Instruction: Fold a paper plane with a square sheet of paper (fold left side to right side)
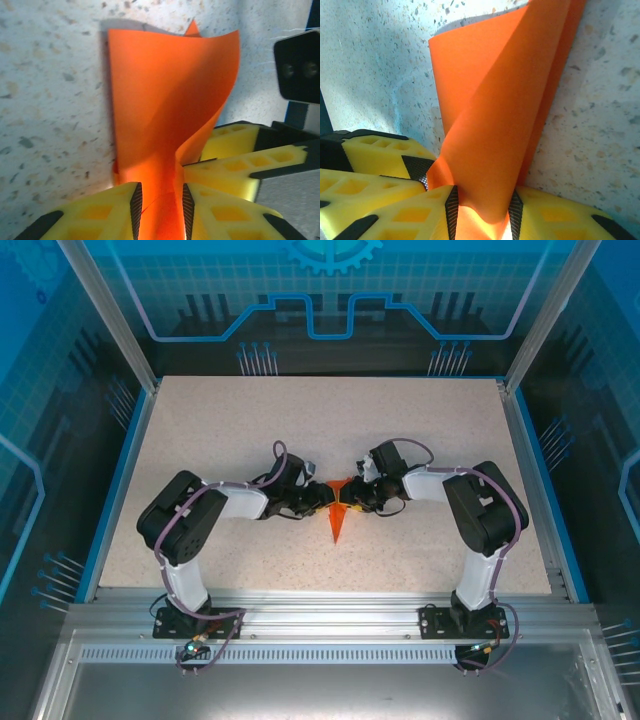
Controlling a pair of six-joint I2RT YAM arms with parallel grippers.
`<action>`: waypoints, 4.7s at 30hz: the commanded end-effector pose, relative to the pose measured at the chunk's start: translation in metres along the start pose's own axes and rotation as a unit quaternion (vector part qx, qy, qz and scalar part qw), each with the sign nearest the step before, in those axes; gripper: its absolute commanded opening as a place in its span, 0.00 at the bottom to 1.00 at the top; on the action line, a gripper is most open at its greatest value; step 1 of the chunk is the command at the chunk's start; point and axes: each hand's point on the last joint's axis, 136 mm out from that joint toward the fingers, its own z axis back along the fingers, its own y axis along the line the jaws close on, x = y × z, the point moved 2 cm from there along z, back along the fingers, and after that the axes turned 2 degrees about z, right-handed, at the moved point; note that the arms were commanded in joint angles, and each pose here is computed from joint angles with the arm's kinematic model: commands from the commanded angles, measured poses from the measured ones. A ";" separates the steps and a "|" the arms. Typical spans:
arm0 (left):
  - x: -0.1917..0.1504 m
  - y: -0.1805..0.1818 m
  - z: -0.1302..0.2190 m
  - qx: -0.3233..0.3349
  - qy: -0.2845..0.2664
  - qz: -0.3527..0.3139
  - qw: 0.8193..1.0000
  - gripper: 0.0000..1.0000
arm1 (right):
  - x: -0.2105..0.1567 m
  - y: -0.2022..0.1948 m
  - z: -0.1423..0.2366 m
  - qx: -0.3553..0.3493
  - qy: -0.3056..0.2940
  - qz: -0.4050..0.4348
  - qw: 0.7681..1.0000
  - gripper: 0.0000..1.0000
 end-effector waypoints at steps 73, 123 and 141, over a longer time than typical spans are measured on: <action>0.011 0.038 -0.006 0.082 0.000 -0.007 0.997 0.00 | 0.007 0.026 0.025 0.030 -0.029 0.042 0.998 0.28; -0.001 0.063 0.006 0.121 -0.009 -0.005 0.993 0.00 | 0.006 0.006 -0.017 -0.037 0.032 0.037 0.998 0.28; -0.004 0.068 0.003 0.119 -0.004 0.000 0.993 0.00 | -0.056 0.053 0.018 0.063 0.022 0.071 0.995 0.30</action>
